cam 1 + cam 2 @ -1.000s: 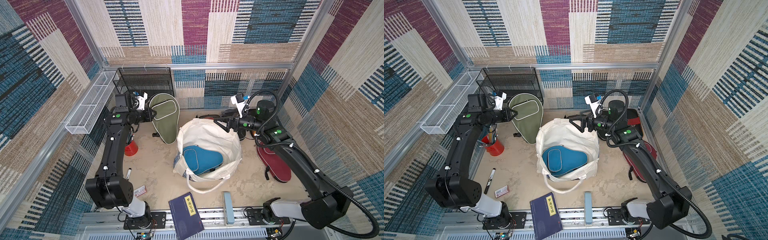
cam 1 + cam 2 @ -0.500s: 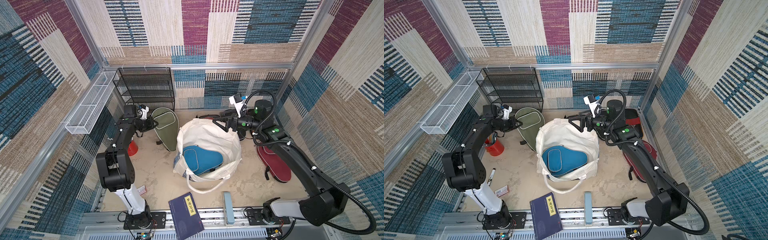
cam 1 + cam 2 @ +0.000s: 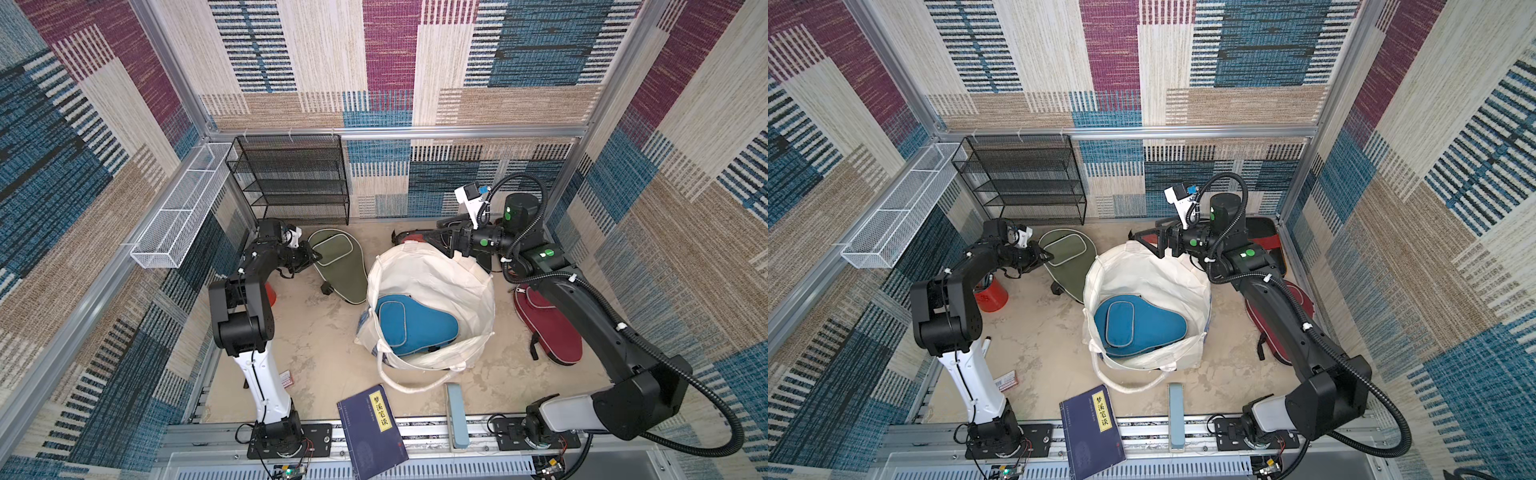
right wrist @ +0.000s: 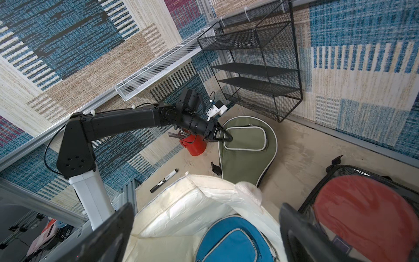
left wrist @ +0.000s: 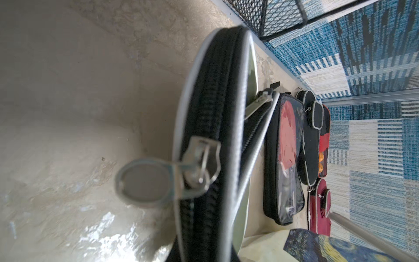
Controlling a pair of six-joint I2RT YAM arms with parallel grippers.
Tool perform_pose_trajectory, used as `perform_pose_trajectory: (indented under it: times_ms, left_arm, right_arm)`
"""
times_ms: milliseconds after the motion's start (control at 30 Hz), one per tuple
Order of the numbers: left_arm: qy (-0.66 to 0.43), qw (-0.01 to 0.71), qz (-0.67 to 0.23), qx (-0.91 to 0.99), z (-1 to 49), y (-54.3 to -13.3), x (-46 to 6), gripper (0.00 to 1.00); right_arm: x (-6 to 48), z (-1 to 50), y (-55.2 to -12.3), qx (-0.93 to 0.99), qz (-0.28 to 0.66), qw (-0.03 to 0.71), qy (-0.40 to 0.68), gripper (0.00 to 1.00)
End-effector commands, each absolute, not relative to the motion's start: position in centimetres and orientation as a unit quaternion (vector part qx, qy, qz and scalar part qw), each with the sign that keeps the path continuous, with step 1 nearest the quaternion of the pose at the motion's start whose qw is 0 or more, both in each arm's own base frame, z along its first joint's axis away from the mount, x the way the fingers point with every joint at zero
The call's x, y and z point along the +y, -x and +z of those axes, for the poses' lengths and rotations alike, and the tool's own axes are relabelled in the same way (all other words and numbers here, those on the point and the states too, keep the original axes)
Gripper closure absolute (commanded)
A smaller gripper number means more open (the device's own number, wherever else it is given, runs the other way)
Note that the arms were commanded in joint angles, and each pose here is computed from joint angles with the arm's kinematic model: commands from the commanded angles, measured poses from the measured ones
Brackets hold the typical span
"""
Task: Remove the ping pong set from the canvas bag
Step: Place the ping pong set at the center of the board.
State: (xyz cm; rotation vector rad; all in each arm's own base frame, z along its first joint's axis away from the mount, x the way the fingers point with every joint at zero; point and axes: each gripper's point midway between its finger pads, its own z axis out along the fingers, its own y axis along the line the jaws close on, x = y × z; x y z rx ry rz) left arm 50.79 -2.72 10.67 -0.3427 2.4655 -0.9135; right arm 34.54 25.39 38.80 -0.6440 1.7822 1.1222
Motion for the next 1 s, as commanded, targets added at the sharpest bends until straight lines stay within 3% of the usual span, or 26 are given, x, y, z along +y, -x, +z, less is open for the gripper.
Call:
perform_pose_trajectory:
  times_ms: [0,300,633,967]
  left_arm:
    - [0.131,0.243,-0.350,0.895,10.4,-51.6,-3.0,1.00]
    - [0.135,0.235,-0.363,0.892,8.8,-53.1,-4.3,1.00]
    - [0.159,0.292,-0.372,0.867,10.4,-55.9,-3.8,1.00]
    - [0.166,0.269,-0.389,0.865,9.0,-56.2,-5.1,1.00]
  right_arm:
    - [25.5,38.9,-34.7,0.724,0.457,0.447,0.258,0.01]
    - [25.8,38.7,-35.4,0.729,0.459,0.440,0.254,0.01]
    - [26.0,39.2,-35.4,0.726,0.463,0.440,0.255,0.01]
    - [26.0,39.0,-35.2,0.724,0.464,0.441,0.257,0.01]
